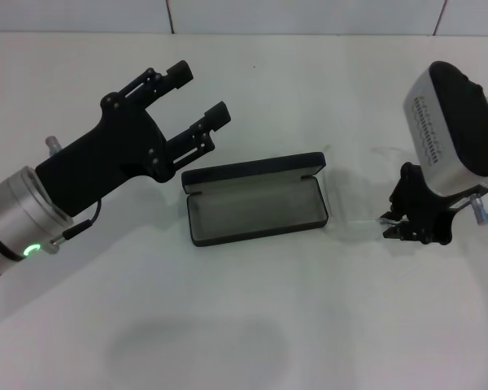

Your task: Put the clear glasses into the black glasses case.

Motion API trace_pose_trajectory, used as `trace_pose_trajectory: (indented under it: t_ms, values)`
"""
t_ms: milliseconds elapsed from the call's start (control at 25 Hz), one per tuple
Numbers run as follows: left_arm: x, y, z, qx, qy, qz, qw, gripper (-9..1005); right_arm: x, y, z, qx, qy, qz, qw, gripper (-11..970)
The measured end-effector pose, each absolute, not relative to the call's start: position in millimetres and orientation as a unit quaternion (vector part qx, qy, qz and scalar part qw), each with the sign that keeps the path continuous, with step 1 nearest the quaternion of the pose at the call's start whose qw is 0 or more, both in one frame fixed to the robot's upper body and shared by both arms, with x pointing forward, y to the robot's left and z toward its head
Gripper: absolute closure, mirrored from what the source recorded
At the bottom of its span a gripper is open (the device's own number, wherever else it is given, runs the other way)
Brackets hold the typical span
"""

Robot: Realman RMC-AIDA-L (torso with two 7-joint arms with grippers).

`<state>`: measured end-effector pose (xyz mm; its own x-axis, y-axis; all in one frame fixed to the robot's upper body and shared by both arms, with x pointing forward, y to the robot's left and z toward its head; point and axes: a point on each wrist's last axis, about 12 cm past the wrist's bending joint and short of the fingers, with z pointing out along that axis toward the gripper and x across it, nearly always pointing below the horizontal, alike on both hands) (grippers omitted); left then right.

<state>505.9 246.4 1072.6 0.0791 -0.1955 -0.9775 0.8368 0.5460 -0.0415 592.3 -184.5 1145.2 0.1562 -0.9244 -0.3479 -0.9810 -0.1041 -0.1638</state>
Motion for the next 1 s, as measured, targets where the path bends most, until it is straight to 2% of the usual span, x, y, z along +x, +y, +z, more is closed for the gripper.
trace_pose_trajectory:
  t_ms: [160, 360, 600, 760, 1000]
  values:
    - [504, 248, 1071, 0.281, 0.564, -0.382, 0.676, 256, 589, -195, 1147, -0.730, 0.653, 0.079, 0.183, 823]
    - [502, 248, 1071, 0.279, 0.564, -0.387, 0.673, 256, 579, -221, 1155, -0.705, 0.666, 0.087, 0.228, 846]
    - [502, 246, 1072, 0.271, 0.566, -0.409, 0.662, 257, 565, -251, 1165, -0.664, 0.636, 0.169, 0.355, 847]
    - [499, 238, 1075, 0.291, 0.549, -0.430, 0.655, 257, 552, -261, 1148, -0.641, 0.594, 0.230, 0.428, 847]
    - [503, 226, 1085, 0.316, 0.523, -0.470, 0.637, 257, 535, -258, 1117, -0.626, 0.536, 0.282, 0.492, 846]
